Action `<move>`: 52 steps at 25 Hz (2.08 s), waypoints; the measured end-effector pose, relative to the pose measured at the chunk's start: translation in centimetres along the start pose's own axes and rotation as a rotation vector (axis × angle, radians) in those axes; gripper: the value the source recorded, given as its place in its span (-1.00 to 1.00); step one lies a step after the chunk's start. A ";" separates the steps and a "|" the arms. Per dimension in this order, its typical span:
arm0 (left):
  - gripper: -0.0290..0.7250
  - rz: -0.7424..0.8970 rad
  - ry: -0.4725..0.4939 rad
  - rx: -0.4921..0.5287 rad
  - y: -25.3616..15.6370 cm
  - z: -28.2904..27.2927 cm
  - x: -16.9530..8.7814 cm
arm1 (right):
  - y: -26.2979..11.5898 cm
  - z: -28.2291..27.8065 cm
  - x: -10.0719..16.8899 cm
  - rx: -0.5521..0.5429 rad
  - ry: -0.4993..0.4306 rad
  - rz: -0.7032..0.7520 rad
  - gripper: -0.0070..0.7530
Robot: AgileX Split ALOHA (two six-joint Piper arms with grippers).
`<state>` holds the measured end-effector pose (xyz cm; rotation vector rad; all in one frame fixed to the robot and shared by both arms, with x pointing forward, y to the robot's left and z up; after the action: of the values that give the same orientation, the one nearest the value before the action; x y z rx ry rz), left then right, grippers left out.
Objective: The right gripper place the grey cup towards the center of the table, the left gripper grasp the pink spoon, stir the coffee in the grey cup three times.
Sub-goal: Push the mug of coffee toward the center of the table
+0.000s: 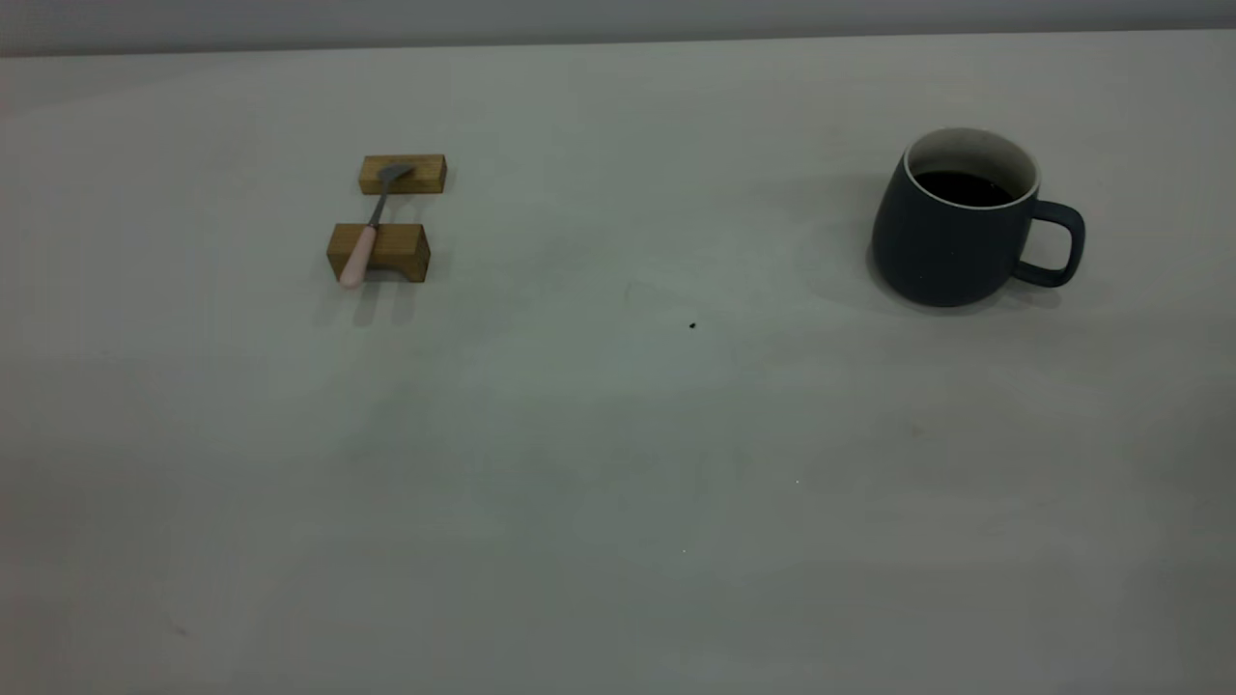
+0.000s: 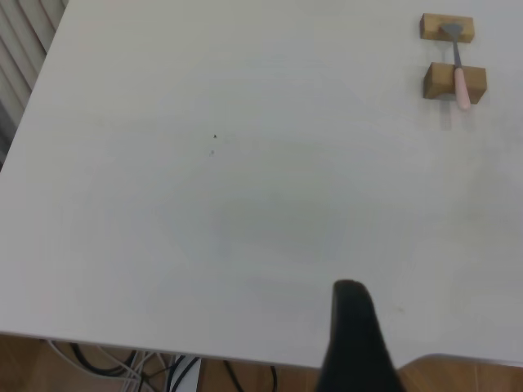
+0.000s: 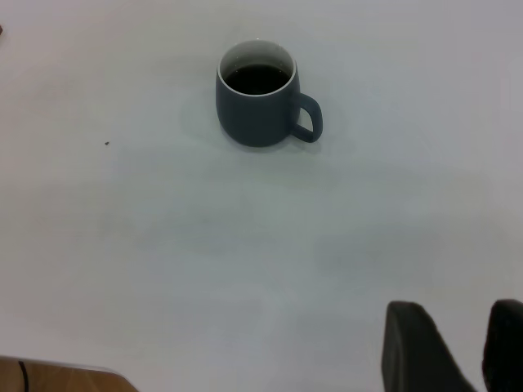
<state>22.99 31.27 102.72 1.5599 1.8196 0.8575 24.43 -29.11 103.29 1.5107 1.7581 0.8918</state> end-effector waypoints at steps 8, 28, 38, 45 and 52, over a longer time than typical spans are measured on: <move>0.62 0.000 0.000 0.000 0.0 0.0 0.0 | 0.0 0.0 0.0 0.000 0.000 0.000 -0.35; 0.62 0.001 0.000 0.000 0.0 0.0 0.0 | 0.0 0.0 0.0 0.000 0.003 0.010 -0.35; 0.62 0.000 0.000 0.000 0.0 0.0 0.0 | 2.3 -0.2 0.0 0.014 0.022 0.061 0.16; 0.62 0.000 0.000 0.000 0.0 0.0 0.0 | 8.2 5.4 -1.1 0.215 0.033 0.026 0.92; 0.62 0.000 0.001 0.000 0.0 0.0 0.0 | 10.7 14.8 -2.1 0.445 0.080 -0.104 0.93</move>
<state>22.99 31.28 102.72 1.5600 1.8198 0.8585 42.77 -28.86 103.95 1.6502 2.1760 0.5347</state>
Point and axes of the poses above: a point on each arm's last joint axis where the gripper is mounted, z pointing out along that axis toward the gripper, x along the wrist's bending axis when the last joint is at zero, y = z × x, the point moved 1 cm from there along z, pointing out along that axis toward the gripper, and after that the axes turned 1 degree about -z, right-handed, at the moved point
